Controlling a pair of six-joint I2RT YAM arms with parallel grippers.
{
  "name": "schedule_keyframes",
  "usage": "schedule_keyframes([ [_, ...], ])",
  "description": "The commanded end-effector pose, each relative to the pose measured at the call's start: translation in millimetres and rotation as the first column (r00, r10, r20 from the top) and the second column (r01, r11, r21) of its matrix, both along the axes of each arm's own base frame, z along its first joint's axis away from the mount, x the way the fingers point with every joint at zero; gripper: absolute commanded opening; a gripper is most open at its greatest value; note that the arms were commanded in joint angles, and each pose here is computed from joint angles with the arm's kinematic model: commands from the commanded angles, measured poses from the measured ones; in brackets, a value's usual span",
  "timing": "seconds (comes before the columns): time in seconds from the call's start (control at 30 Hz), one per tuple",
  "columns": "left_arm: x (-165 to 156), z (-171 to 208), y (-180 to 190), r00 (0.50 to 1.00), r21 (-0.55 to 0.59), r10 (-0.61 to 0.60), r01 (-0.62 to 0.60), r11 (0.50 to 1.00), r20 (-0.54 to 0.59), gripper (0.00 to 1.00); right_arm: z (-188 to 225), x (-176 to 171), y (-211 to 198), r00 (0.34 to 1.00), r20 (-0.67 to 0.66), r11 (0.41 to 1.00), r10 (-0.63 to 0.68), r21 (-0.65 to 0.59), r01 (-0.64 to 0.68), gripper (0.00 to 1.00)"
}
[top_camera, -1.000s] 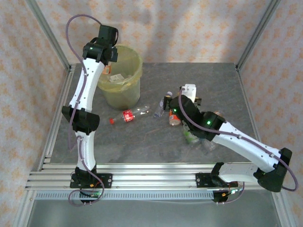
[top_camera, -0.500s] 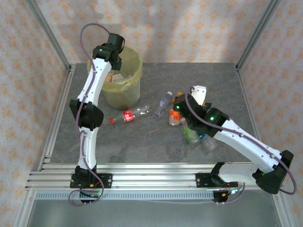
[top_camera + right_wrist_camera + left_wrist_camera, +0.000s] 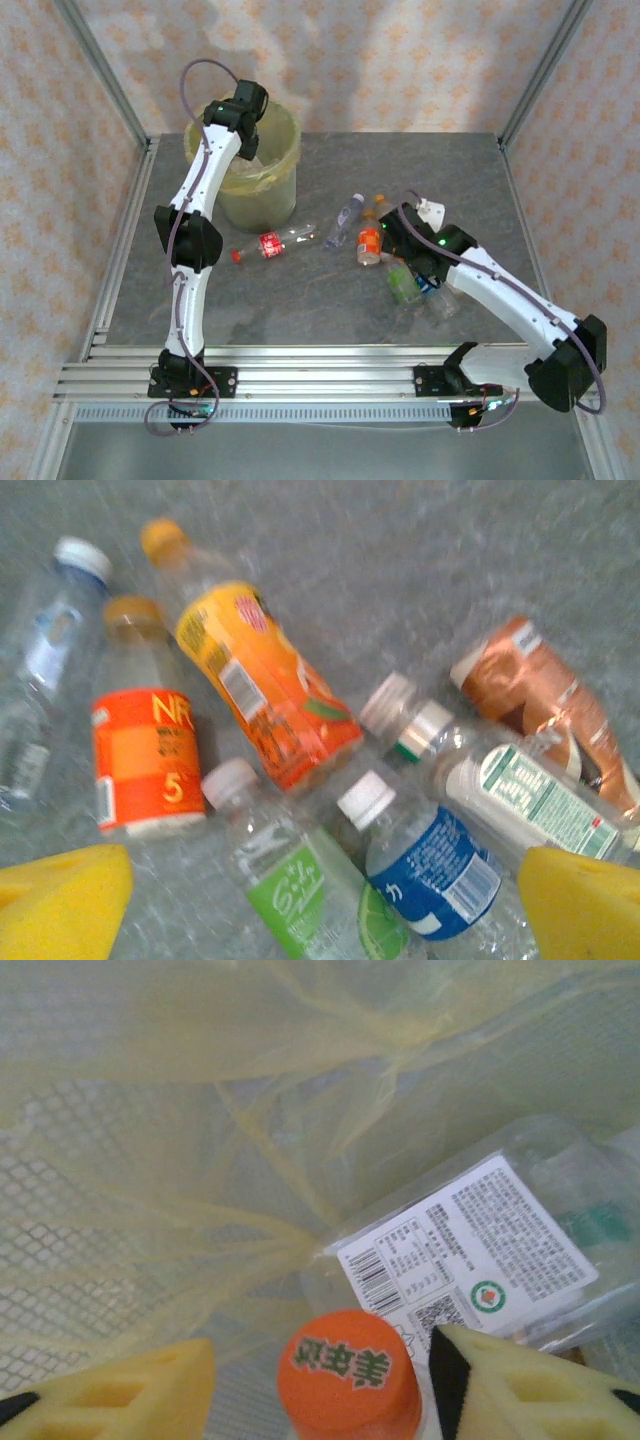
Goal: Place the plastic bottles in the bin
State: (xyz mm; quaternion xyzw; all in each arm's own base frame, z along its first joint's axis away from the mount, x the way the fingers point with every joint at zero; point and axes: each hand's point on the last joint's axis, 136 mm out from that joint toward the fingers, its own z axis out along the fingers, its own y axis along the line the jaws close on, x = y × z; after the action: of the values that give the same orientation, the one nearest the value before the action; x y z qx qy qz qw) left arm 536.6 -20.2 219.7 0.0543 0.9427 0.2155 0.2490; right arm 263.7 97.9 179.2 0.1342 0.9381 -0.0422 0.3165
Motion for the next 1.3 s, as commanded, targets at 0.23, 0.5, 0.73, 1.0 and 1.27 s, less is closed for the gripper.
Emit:
schedule_keyframes([
  [0.23, -25.2, 51.7, 15.9, 0.997, 0.032, 0.036, -0.038, 0.999, 0.062, 0.7, -43.3, -29.0, 2.5, 0.981, -0.19, 0.999, 0.047, 0.025, -0.043, 0.99],
  [0.5, -53.4, 119.2, 2.7, 0.974, -0.113, 0.036, -0.011, 0.994, 0.222, 0.8, -59.2, -36.8, 4.6, 0.964, -0.247, 0.995, 0.097, 0.019, -0.095, 0.99],
  [0.73, -85.7, 158.6, -14.2, 0.94, -0.275, 0.048, 0.05, 0.96, 0.339, 1.0, -75.9, -37.5, 6.9, 0.948, -0.299, 0.994, 0.108, 0.017, -0.108, 0.96],
  [1.0, -128.4, 179.4, -32.9, 0.895, -0.458, 0.091, 0.134, 0.879, 0.436, 1.0, -93.5, -36.1, 15.1, 0.931, -0.336, 0.99, 0.143, 0.042, -0.137, 0.95],
  [1.27, -164.8, 184.4, -37.7, 0.849, -0.595, 0.192, 0.168, 0.786, 0.493, 1.0, -107.1, -38.5, 17.8, 0.916, -0.372, 0.988, 0.153, 0.05, -0.145, 0.94],
])
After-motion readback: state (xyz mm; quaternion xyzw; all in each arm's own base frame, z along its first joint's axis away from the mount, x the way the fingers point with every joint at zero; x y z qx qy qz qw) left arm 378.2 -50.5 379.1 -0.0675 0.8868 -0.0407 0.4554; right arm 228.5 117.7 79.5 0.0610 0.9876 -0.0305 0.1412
